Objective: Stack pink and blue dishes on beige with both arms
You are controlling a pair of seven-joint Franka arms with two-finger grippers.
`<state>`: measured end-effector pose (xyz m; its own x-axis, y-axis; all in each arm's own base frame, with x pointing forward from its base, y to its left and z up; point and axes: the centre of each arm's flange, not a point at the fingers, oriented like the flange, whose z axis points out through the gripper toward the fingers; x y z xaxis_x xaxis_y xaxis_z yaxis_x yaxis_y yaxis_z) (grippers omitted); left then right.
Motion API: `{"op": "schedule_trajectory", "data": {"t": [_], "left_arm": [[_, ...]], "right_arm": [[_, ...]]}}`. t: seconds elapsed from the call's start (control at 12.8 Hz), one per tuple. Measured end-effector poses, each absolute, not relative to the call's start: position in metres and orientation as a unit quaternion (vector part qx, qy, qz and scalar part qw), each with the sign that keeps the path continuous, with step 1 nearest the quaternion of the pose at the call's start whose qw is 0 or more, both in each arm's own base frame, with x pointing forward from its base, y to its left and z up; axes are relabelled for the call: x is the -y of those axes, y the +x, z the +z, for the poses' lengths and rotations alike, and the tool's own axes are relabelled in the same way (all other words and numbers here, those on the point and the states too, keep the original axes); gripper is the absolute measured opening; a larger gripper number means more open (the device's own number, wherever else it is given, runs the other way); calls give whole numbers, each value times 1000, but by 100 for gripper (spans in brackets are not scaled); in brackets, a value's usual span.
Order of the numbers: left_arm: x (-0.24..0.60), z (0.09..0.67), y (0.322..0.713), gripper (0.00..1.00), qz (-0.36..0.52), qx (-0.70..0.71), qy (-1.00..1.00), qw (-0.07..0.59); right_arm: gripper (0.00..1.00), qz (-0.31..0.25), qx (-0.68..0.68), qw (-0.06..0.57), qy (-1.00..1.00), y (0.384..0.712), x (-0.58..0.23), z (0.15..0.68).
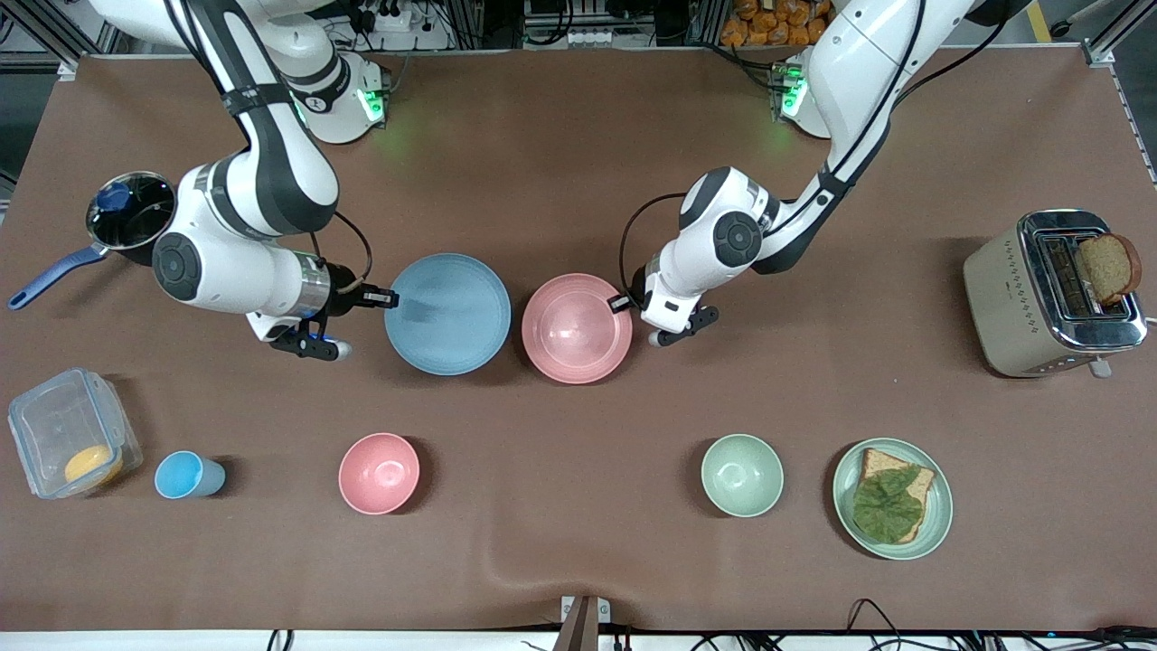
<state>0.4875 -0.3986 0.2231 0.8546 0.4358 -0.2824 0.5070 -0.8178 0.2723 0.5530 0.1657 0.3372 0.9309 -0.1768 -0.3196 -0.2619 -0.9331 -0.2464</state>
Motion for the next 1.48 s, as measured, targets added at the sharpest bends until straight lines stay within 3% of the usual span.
{"op": "schedule_trajectory", "data": {"t": [0.39,0.62,0.94,1.17,1.48], "left_arm": [[400,231,494,69,-98,-257,945,177],[384,268,513,99,-74,-260,946,180],[282,373,555,100,2,-250,964,86],[195,445,565,100,50,-236,970,9],[83,548,575,100,35,-144,988,-40]], "right_arm": [[5,148,-117,143,-971,553,-166,337],[5,135,-139,139,-971,551,-189,334],[5,105,-178,125,-970,535,-271,299],[5,100,-191,117,-969,516,-318,279],[5,96,-188,117,-970,505,-343,274]]}}
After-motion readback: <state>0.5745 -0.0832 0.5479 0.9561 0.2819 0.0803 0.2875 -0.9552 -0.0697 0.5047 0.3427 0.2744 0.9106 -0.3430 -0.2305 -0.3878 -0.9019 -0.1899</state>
